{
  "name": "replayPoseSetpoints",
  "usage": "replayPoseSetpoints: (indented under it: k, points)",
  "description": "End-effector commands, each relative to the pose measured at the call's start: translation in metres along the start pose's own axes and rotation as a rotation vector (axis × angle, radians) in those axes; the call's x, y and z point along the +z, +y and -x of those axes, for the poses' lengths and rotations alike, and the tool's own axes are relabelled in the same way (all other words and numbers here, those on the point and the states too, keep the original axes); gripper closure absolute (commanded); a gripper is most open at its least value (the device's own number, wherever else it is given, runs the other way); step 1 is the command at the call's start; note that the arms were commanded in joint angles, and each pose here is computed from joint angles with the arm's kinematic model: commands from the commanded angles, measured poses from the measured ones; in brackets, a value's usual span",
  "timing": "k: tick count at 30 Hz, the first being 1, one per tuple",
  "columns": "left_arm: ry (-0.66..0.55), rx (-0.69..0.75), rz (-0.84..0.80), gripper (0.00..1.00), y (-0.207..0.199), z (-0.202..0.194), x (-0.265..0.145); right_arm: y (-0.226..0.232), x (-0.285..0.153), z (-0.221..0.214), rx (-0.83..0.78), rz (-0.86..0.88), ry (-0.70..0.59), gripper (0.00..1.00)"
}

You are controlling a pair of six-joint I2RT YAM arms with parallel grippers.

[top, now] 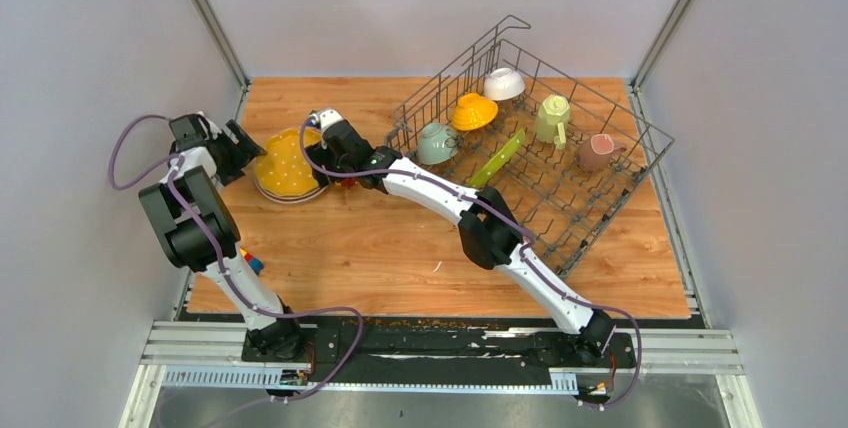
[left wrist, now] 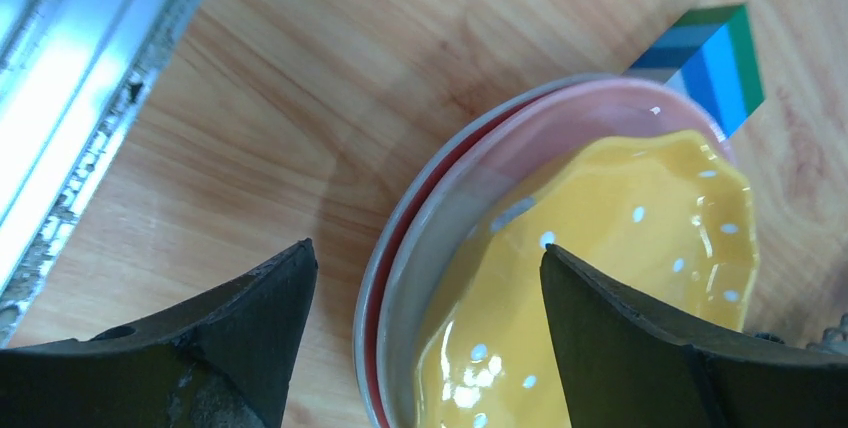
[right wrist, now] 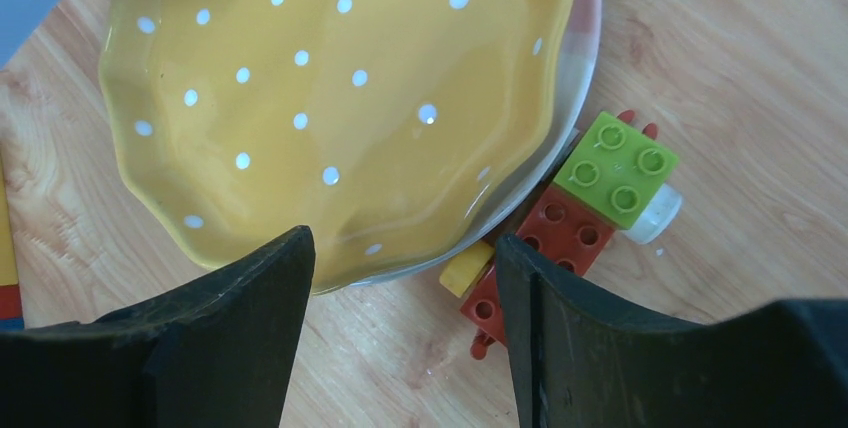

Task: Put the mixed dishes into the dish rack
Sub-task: Move the plate to the center of the board.

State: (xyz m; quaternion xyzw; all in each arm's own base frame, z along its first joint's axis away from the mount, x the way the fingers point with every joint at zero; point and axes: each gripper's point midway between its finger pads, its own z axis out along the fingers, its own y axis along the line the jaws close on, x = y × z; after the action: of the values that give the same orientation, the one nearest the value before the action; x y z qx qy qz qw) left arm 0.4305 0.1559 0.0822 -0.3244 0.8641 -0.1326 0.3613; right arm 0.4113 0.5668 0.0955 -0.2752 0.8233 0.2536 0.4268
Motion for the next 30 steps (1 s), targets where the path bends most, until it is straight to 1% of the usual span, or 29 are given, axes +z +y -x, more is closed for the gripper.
replayPoseSetpoints:
  k: [1,3,7,9,10,12,15,18,21,22,25,27,30]
  points:
    - [0.044,0.051,-0.104,0.11,-0.005,-0.008,0.008,0.018,-0.008,0.010,0.018,0.070,-0.018,0.33]
    - [0.051,0.058,-0.142,0.11,-0.010,-0.010,0.012,0.020,-0.009,0.003,0.018,0.085,0.002,0.32]
    - [0.079,0.069,-0.218,0.15,-0.017,-0.019,0.017,0.026,-0.012,-0.008,0.019,0.123,0.041,0.32]
    - [0.090,0.072,-0.244,0.20,-0.019,-0.025,0.016,0.026,-0.014,-0.013,0.021,0.130,0.060,0.32]
    - [0.094,0.070,-0.242,0.25,-0.019,-0.027,0.016,0.027,-0.016,-0.013,0.021,0.134,0.064,0.32]
    - [0.108,0.058,-0.229,0.33,-0.015,-0.035,0.016,0.028,-0.020,-0.016,0.021,0.143,0.075,0.32]
    - [0.143,0.015,-0.192,0.41,-0.003,-0.058,0.018,0.029,-0.027,-0.016,0.018,0.152,0.087,0.32]
    - [0.153,-0.010,-0.190,0.53,-0.001,-0.071,0.015,0.033,-0.039,-0.012,0.010,0.168,0.089,0.32]
    - [0.183,-0.028,-0.178,0.58,0.003,-0.093,0.008,0.031,-0.050,-0.008,-0.001,0.161,0.093,0.32]
    - [0.169,-0.015,-0.175,0.61,0.003,-0.092,0.003,0.029,-0.053,-0.008,-0.001,0.154,0.096,0.32]
    - [0.192,-0.006,-0.138,0.64,0.011,-0.111,-0.009,0.030,-0.063,-0.010,0.007,0.158,0.110,0.32]
    - [0.211,-0.009,-0.105,0.70,0.015,-0.121,-0.017,0.033,-0.068,-0.013,0.016,0.176,0.123,0.33]
    - [0.238,-0.026,-0.047,0.76,0.024,-0.136,-0.027,0.036,-0.070,-0.017,0.034,0.195,0.139,0.34]
